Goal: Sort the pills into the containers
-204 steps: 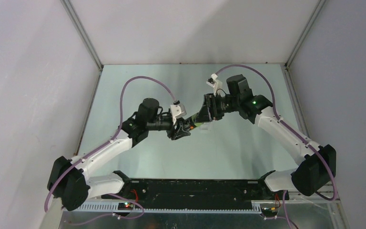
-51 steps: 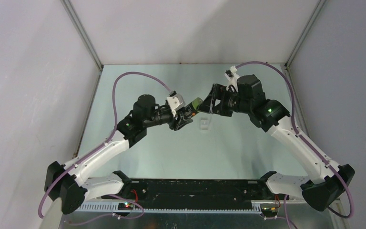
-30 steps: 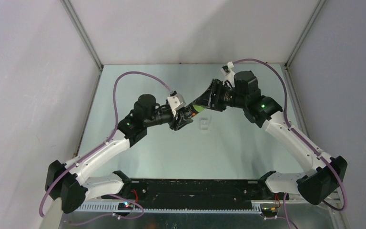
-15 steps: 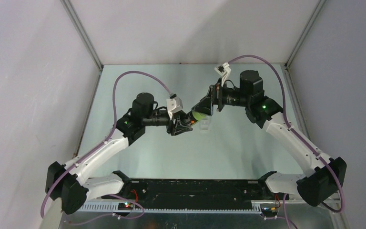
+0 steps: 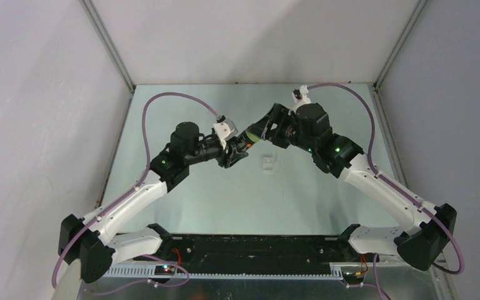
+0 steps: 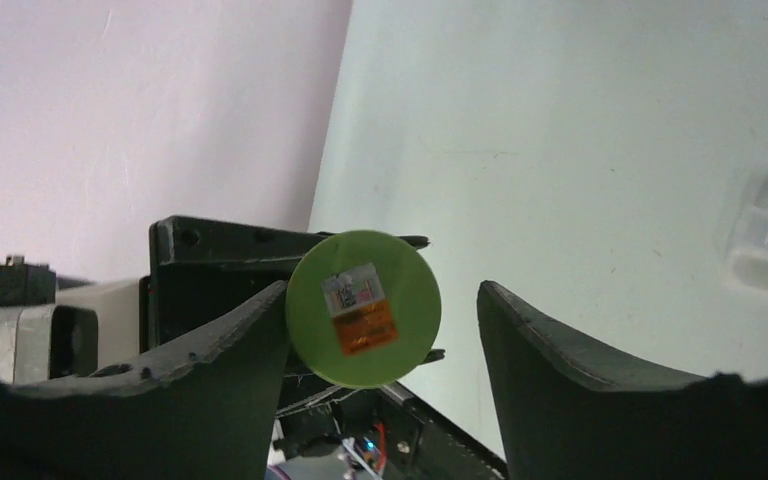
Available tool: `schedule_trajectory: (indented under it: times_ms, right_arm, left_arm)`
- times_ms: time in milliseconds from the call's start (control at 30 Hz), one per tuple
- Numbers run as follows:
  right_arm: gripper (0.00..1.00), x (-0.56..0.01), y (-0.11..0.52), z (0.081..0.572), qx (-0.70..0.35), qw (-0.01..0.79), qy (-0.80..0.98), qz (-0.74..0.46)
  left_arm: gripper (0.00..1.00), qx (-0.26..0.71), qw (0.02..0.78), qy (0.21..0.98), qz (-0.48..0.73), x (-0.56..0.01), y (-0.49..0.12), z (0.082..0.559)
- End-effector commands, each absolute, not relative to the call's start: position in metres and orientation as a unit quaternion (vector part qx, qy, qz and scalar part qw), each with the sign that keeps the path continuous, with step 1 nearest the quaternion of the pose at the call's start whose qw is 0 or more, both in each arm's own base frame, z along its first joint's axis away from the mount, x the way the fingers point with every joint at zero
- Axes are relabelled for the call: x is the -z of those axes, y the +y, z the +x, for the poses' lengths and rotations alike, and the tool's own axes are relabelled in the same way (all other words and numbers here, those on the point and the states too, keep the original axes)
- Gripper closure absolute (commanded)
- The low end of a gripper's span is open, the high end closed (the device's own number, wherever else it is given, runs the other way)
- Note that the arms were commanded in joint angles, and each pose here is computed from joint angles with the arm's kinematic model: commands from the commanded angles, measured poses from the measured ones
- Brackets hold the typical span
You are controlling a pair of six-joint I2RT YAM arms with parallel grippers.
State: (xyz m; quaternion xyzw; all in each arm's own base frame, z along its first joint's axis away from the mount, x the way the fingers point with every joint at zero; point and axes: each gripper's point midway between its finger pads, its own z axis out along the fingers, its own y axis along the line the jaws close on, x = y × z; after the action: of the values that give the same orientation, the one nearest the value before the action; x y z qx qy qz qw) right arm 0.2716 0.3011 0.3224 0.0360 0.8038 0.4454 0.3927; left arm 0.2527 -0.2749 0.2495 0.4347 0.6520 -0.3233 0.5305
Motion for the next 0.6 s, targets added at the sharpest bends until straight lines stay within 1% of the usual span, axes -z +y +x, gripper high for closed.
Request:
schedule_trajectory:
  times_ms: [0,133,200,233,267,333,367,433,567]
  right_arm:
    - [0.32,-0.327,0.292,0.284,-0.426,0.397,0.804,0.125]
    - [0.41,-0.331,0.305,0.282,-0.449,0.386,0.798,0.111]
    - [0.5,-0.331,0.312,0.28,-0.462,0.375,0.798,0.099]
    - [0.53,-0.331,0.316,0.28,-0.467,0.372,0.797,0.093]
    - [0.59,-0.331,0.32,0.277,-0.475,0.366,0.796,0.08]
    - [0.67,-0.337,0.327,0.272,-0.491,0.365,0.789,0.05]
    - [0.69,-0.341,0.329,0.271,-0.498,0.37,0.783,0.039]
    - [0.72,-0.348,0.331,0.265,-0.512,0.385,0.768,-0.006]
    - [0.7,-0.36,0.333,0.235,-0.546,0.428,0.705,-0.149]
  left_arm:
    - [1.0,0.3,0.585,0.639,0.399,-0.277,-0.269,0.268]
    - [1.0,0.307,0.583,0.641,0.393,-0.277,-0.27,0.268]
    - [1.0,0.311,0.581,0.642,0.391,-0.277,-0.271,0.267]
    - [1.0,0.312,0.581,0.642,0.391,-0.277,-0.271,0.266]
    - [1.0,0.313,0.58,0.642,0.391,-0.277,-0.271,0.266]
    - [1.0,0.318,0.576,0.642,0.394,-0.277,-0.272,0.263]
    - [1.0,0.324,0.573,0.639,0.397,-0.277,-0.273,0.26]
    - [1.0,0.332,0.563,0.642,0.401,-0.276,-0.274,0.256]
    - [1.0,0.362,0.546,0.626,0.423,-0.284,-0.281,0.242]
